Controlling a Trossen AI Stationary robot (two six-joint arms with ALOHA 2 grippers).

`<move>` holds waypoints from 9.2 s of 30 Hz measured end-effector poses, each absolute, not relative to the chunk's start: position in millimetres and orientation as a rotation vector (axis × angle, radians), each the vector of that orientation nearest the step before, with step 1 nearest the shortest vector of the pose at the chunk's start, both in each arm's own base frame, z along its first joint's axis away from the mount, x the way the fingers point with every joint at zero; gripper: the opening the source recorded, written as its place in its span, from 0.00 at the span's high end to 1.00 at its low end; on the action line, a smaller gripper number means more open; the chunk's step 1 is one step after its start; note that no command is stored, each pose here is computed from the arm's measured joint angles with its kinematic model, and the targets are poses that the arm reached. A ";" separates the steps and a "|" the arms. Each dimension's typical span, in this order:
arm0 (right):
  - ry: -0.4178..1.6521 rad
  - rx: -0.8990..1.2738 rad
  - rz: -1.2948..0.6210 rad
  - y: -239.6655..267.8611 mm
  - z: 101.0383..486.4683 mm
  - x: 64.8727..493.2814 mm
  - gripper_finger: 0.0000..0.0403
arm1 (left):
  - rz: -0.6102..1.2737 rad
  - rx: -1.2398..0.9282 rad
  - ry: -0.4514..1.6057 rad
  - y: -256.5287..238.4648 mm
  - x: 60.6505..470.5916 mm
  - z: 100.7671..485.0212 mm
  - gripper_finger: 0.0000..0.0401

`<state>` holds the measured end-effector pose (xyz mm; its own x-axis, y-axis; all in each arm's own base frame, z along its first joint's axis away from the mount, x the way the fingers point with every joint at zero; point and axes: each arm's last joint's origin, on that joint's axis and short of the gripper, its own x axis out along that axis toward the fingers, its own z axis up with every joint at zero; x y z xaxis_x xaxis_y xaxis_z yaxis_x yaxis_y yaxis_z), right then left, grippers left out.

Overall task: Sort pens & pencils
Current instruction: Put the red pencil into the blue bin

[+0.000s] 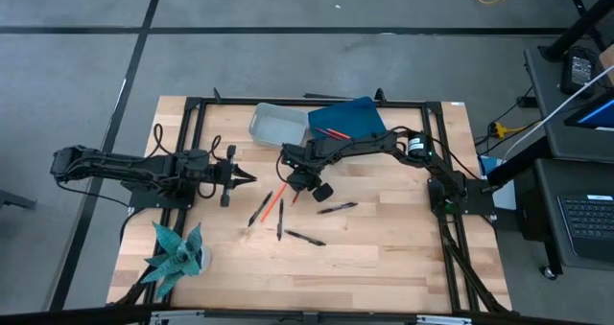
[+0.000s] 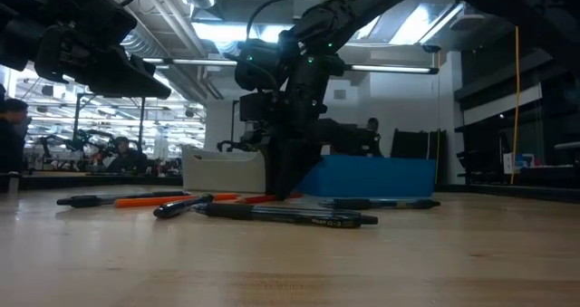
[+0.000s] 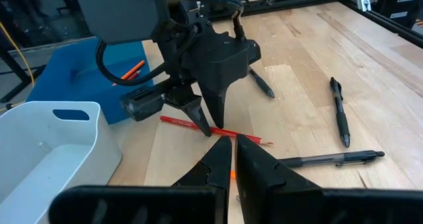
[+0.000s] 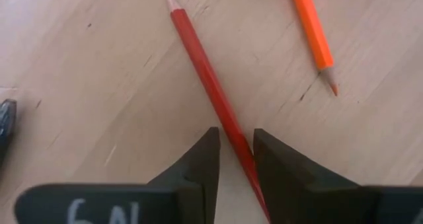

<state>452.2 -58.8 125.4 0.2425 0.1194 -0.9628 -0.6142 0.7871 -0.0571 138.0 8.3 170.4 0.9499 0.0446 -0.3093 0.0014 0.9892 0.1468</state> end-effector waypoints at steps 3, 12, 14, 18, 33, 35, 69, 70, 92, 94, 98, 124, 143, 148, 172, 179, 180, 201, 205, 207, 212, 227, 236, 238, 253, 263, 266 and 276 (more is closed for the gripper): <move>1.232 -0.474 0.528 -58.8 125.3 452.2 0.77 | 0.022 0.146 0.317 8.3 138.0 170.4 0.97; 1.230 -0.472 0.530 -58.9 125.3 452.2 0.91 | 0.022 0.146 0.317 8.3 138.0 170.5 0.97; 1.230 -0.473 0.530 -58.9 125.2 452.2 0.94 | 0.022 0.146 0.317 8.3 138.1 170.5 0.97; 1.230 -0.472 0.530 -58.9 125.2 452.2 0.97 | 0.022 0.146 0.317 8.3 138.1 170.5 0.97; 1.222 -0.471 0.525 -58.8 128.4 452.1 0.96 | 0.022 0.146 0.317 8.3 138.0 170.5 0.97; 1.215 -0.466 0.513 -58.8 132.3 451.8 0.96 | 0.022 0.147 0.317 8.3 138.1 170.5 0.97; 1.362 -0.460 0.273 -66.1 161.0 451.0 0.85 | 0.022 0.147 0.317 8.3 138.0 170.5 0.97; 1.368 -0.472 0.259 -66.6 161.0 451.0 0.84 | 0.022 0.147 0.317 8.3 138.0 170.5 0.97; 1.365 -0.376 0.270 -58.9 161.6 450.6 0.65 | 0.022 0.147 0.317 8.3 138.0 170.5 0.97; 1.364 -0.373 0.276 -58.3 161.3 450.7 0.65 | 0.026 0.147 0.318 8.4 138.0 170.5 0.97; 1.377 -0.360 0.298 -56.8 152.9 452.0 0.65 | 0.055 0.152 0.320 9.2 138.0 170.5 0.97; 1.408 -0.369 0.330 -57.4 132.4 455.0 0.67 | 0.062 0.160 0.318 9.5 138.0 170.7 0.97; 1.412 -0.378 0.341 -57.1 131.4 454.4 0.79 | 0.063 0.160 0.318 9.5 138.0 170.7 0.97; 1.413 -0.375 0.337 -57.1 131.4 454.4 0.79 | 0.063 0.160 0.318 9.5 138.0 170.7 0.97; 1.416 -0.371 0.329 -57.4 131.2 454.2 0.95 | 0.063 0.160 0.318 9.5 138.0 170.7 0.97; 1.420 -0.367 0.327 -57.5 131.1 453.9 0.93 | 0.063 0.160 0.318 9.5 138.0 170.7 0.97; 1.420 -0.367 0.327 -57.5 131.1 453.8 0.94 | 0.063 0.160 0.318 9.5 138.0 170.7 0.97; 1.433 -0.363 0.332 -57.4 132.5 452.9 0.95 | 0.063 0.160 0.318 9.5 138.0 170.7 0.97; 1.436 -0.346 0.318 -57.8 139.6 456.0 0.96 | 0.063 0.160 0.319 9.5 138.0 170.6 0.97; 1.441 -0.343 0.317 -58.0 143.8 457.8 0.96 | 0.063 0.160 0.319 9.5 138.0 170.6 0.97; 1.424 -0.349 0.308 -59.1 158.5 462.4 0.96 | 0.062 0.159 0.321 9.5 138.0 170.4 0.97; 1.443 -0.307 0.281 -58.6 173.3 462.0 0.99 | 0.062 0.159 0.321 9.5 137.9 170.4 0.97; 1.437 -0.306 0.279 -58.4 173.7 462.1 0.97 | 0.063 0.152 0.321 9.5 137.9 170.4 0.97; 1.443 -0.301 0.280 -58.3 173.3 461.5 0.98 | 0.063 0.151 0.321 9.4 137.9 170.3 0.97; 1.452 -0.134 0.324 -40.0 173.4 459.9 0.78 | 0.067 0.126 0.320 9.4 137.9 170.3 0.97; 1.438 -0.193 0.319 -29.0 163.0 465.7 0.62 | 0.066 0.126 0.328 9.4 137.7 169.6 0.97; 1.489 -0.220 0.290 -30.1 153.1 461.3 0.61 | 0.066 0.126 0.330 9.4 137.6 169.5 0.97; 1.512 -0.247 0.260 -31.3 141.3 457.3 0.60 | 0.066 0.126 0.334 9.4 137.5 169.1 0.97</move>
<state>457.3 -31.3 141.3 0.0415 0.0150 -0.9990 -0.3190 0.9478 0.0009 137.5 9.4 169.1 0.9428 0.0852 -0.3223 -0.0436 0.9900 0.1341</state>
